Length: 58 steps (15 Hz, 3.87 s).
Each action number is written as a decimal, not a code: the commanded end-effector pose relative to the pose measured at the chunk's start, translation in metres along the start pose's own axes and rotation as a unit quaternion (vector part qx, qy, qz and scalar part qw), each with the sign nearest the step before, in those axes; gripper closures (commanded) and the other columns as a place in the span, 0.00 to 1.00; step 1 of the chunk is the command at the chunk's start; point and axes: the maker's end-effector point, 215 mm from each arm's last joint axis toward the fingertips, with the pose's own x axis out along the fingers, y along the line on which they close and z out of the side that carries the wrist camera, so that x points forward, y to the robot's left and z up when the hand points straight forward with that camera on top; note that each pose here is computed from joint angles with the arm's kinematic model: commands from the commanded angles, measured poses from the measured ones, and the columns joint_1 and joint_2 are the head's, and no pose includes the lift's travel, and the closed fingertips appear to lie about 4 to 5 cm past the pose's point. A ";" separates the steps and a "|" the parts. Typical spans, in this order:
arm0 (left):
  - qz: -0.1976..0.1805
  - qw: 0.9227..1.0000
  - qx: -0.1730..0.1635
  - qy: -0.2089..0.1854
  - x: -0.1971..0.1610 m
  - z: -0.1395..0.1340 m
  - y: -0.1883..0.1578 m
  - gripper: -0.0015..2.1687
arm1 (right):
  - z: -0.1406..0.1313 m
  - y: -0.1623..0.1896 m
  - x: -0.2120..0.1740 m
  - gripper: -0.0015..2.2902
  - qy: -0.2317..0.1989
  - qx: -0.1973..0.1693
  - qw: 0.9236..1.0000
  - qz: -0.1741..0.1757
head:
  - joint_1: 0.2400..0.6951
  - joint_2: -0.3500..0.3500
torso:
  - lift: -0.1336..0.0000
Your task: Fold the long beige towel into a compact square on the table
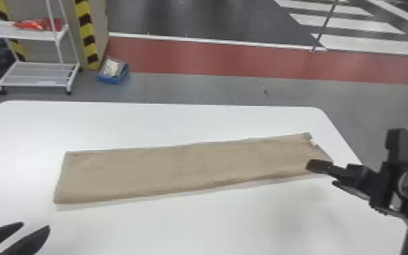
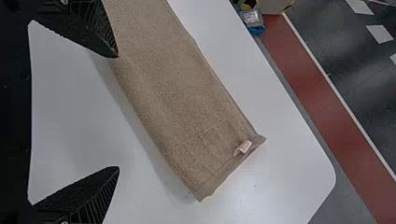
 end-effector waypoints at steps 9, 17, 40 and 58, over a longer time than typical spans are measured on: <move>-0.003 1.000 -0.003 0.001 -0.001 -0.002 -0.001 0.07 | 0.002 -0.007 -0.003 0.01 -0.006 0.006 1.000 -0.003 | 1.00 0.24 | 0.07; 0.001 1.000 0.014 -0.014 0.017 0.014 -0.007 0.07 | 0.000 -0.006 -0.004 0.01 -0.004 0.007 1.000 -0.003 | 1.00 0.24 | 0.07; 0.140 0.984 0.081 0.071 0.130 0.046 0.062 0.10 | -0.006 -0.049 -0.056 0.01 -0.048 0.025 0.998 -0.031 | 1.00 0.18 | 0.07; 0.147 0.987 0.026 0.056 0.049 0.091 0.105 0.91 | -0.019 -0.051 -0.048 0.01 -0.034 0.038 0.998 -0.028 | 1.00 0.22 | 0.07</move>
